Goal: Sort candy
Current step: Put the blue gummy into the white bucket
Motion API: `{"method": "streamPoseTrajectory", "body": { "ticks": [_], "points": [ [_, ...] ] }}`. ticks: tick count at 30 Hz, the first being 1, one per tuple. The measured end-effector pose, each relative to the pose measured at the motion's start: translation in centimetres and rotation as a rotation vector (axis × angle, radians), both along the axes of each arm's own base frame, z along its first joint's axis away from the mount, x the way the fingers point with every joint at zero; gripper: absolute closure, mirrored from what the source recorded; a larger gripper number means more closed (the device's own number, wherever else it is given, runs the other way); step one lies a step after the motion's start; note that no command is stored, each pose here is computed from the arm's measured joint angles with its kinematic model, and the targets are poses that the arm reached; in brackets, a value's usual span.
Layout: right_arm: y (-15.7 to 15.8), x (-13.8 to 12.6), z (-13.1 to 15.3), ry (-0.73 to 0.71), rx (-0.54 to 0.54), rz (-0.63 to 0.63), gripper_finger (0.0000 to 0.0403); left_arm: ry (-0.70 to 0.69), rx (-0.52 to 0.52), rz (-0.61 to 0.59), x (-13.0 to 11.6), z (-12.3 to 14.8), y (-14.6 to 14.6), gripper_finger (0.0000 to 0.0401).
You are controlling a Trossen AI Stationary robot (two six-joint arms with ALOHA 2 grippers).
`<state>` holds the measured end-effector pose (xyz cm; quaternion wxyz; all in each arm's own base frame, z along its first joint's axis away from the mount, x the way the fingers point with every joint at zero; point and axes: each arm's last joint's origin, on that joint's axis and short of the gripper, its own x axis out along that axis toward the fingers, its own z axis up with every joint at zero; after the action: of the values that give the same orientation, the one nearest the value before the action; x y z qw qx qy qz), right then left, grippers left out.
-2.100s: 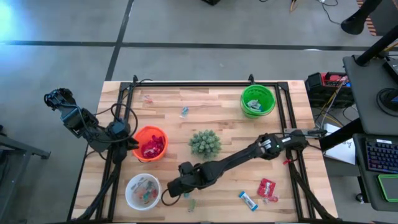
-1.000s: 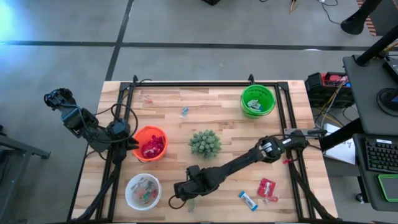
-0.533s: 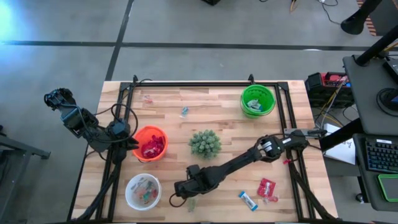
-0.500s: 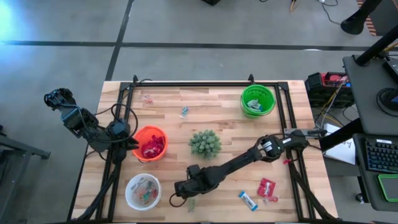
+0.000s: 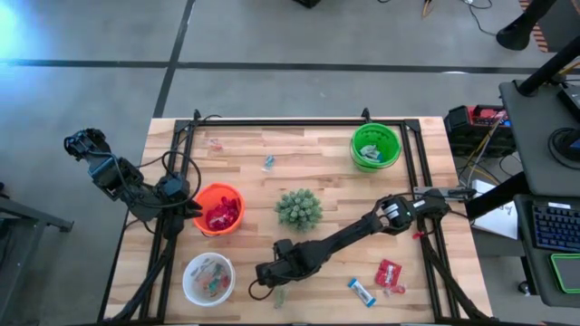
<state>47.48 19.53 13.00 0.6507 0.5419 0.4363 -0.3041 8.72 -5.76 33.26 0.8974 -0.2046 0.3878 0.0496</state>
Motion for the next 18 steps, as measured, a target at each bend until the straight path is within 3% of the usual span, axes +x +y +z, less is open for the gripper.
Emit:
{"method": "streamPoseTrajectory", "body": {
  "ticks": [8,18],
  "points": [
    [0.0,0.2,-0.1,-0.018,-0.027,0.060,0.0386,0.000,0.000,0.000,0.0,0.0,0.0,0.0320],
    [0.0,0.8,2.0,-0.072,-0.075,0.164,0.0394,0.000,0.000,0.000,0.0,0.0,0.0,0.0320]
  ]
}}
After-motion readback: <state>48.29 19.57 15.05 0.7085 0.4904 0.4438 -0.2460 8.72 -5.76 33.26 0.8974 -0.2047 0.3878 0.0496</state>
